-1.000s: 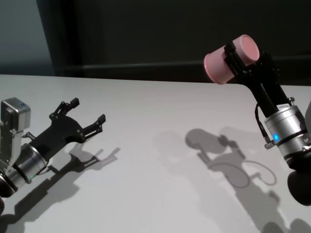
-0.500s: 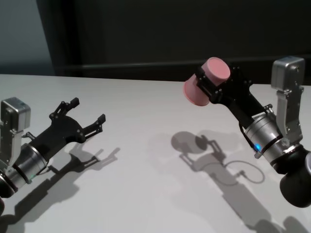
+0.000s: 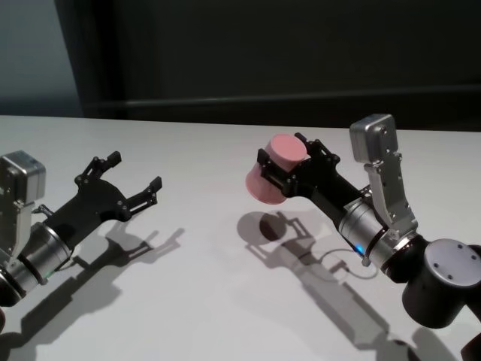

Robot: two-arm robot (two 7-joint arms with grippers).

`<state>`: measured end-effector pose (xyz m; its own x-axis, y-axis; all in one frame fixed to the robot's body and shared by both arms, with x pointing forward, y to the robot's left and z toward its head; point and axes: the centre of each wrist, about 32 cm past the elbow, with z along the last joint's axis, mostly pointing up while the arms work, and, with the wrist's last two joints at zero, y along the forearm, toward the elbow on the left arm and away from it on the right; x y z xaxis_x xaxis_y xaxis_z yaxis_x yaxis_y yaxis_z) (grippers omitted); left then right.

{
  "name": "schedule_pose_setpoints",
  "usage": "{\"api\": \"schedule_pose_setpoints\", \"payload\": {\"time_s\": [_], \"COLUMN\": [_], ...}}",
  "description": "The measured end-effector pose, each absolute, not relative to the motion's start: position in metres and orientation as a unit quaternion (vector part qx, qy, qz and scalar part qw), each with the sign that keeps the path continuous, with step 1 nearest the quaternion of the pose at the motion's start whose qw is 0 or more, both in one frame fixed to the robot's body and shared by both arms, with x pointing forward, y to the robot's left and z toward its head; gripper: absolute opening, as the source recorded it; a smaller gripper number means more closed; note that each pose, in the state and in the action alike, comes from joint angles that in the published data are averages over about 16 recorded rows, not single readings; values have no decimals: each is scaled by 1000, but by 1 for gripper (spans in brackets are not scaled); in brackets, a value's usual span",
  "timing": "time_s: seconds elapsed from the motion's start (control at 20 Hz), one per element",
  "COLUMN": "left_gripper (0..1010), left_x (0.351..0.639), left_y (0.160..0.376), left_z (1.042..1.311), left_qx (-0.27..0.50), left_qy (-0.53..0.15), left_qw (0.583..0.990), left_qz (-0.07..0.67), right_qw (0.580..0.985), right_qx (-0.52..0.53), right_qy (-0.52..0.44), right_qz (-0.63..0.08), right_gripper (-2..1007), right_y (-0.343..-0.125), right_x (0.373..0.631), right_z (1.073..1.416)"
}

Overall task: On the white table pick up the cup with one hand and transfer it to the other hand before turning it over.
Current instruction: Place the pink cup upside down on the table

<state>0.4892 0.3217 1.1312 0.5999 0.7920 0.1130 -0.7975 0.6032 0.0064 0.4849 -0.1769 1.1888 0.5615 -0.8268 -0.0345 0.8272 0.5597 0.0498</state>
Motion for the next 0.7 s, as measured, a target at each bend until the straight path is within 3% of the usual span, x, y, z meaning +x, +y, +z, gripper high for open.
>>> {"api": "schedule_pose_setpoints", "payload": {"time_s": [0.7], "left_gripper": [1001], "left_x": [489], "left_y": [322], "left_z": [1131], "left_qx": [28], "left_qy": [-49], "left_qw": [894], "left_qz": [445], "right_qw": [895], "right_qx": [-53], "right_qy": [11], "right_qz": [-442], "right_gripper": [786], "right_y": [-162], "right_x": [489], "right_z": [1165]}}
